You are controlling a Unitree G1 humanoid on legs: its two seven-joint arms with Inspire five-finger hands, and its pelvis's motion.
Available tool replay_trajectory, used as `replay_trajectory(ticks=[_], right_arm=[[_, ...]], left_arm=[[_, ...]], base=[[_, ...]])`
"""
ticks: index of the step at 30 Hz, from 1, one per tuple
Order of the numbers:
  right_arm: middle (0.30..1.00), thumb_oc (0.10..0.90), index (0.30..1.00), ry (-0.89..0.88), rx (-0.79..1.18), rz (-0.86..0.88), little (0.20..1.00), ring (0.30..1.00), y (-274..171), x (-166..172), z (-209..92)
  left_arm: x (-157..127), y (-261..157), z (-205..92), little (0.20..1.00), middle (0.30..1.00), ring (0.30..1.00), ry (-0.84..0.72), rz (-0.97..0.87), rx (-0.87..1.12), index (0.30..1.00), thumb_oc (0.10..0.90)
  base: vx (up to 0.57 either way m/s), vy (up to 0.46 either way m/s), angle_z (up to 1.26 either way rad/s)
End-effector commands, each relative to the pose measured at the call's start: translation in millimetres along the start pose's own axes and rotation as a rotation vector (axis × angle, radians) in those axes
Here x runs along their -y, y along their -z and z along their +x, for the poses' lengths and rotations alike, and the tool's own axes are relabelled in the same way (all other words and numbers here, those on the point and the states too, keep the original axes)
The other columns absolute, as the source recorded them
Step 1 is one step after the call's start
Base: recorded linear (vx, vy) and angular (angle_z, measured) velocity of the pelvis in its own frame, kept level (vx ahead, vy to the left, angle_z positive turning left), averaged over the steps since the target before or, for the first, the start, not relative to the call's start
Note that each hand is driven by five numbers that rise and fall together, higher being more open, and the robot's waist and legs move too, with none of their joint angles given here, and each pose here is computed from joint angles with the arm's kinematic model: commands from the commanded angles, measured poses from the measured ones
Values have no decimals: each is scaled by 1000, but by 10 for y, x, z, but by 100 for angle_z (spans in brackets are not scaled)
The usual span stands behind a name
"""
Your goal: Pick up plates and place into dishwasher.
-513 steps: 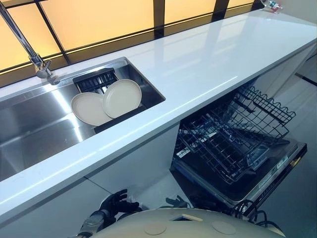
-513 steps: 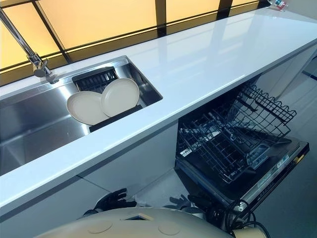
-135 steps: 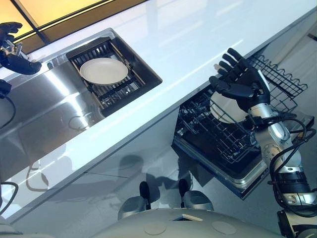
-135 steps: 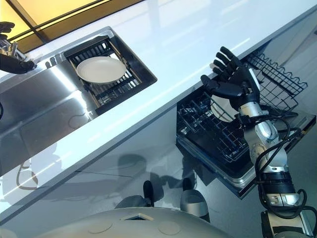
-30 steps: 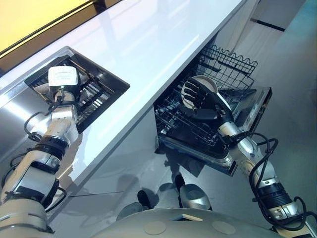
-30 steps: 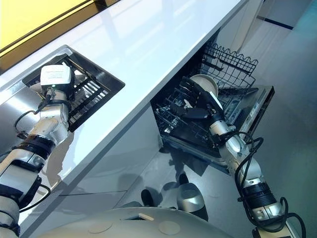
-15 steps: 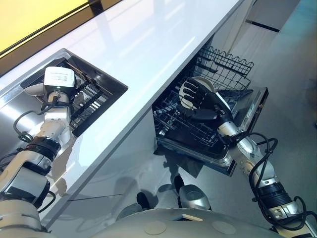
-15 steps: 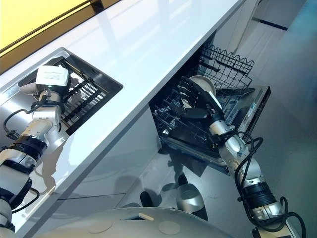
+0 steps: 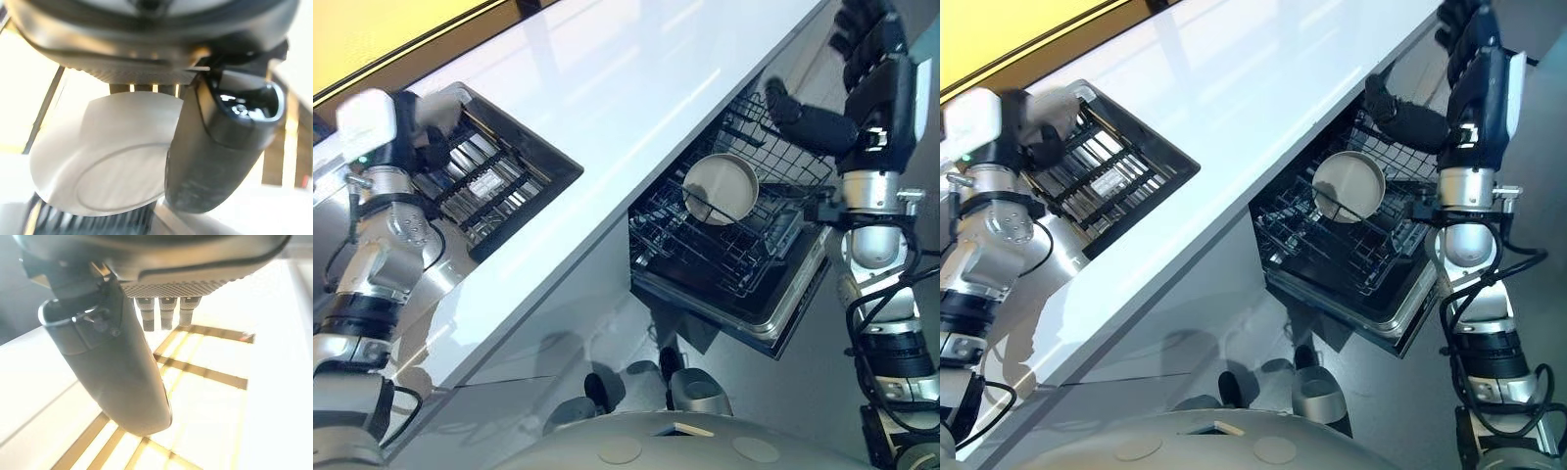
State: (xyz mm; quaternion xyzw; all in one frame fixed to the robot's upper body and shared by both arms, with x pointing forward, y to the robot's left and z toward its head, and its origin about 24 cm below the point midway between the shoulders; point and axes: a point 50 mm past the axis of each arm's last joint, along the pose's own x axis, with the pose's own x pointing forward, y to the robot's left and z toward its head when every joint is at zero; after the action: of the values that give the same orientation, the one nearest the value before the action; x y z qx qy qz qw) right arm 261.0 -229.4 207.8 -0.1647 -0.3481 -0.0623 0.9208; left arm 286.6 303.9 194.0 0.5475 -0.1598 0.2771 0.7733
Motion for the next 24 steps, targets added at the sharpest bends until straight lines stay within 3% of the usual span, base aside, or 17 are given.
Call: replay_trajectory(ticks=[1,7,11,24], right_arm=[[900,800,900,-62,294,-25,900,900,-523,25,215],[900,800,900,-301,256,120,900,900,-546,-250,254],[900,800,900,-367,274,225,900,900,-590,-486,291],[900,800,900,-392,215,383,900,900,-518,-727,376]], left_arm=[[-699,-419,201,200,300,300,-362,-54,291,300,100],[-634,-769,30,200,300,300,-274,-367,496,300,100],[-449,-1126,-101,200,300,300,-44,-670,642,300,100],[-122,-1472,-230,200,300,300,382,-986,750,300,100]], base=[[13,-20,26],[-22,-42,17],[-26,-56,15],[-2,-15,5]])
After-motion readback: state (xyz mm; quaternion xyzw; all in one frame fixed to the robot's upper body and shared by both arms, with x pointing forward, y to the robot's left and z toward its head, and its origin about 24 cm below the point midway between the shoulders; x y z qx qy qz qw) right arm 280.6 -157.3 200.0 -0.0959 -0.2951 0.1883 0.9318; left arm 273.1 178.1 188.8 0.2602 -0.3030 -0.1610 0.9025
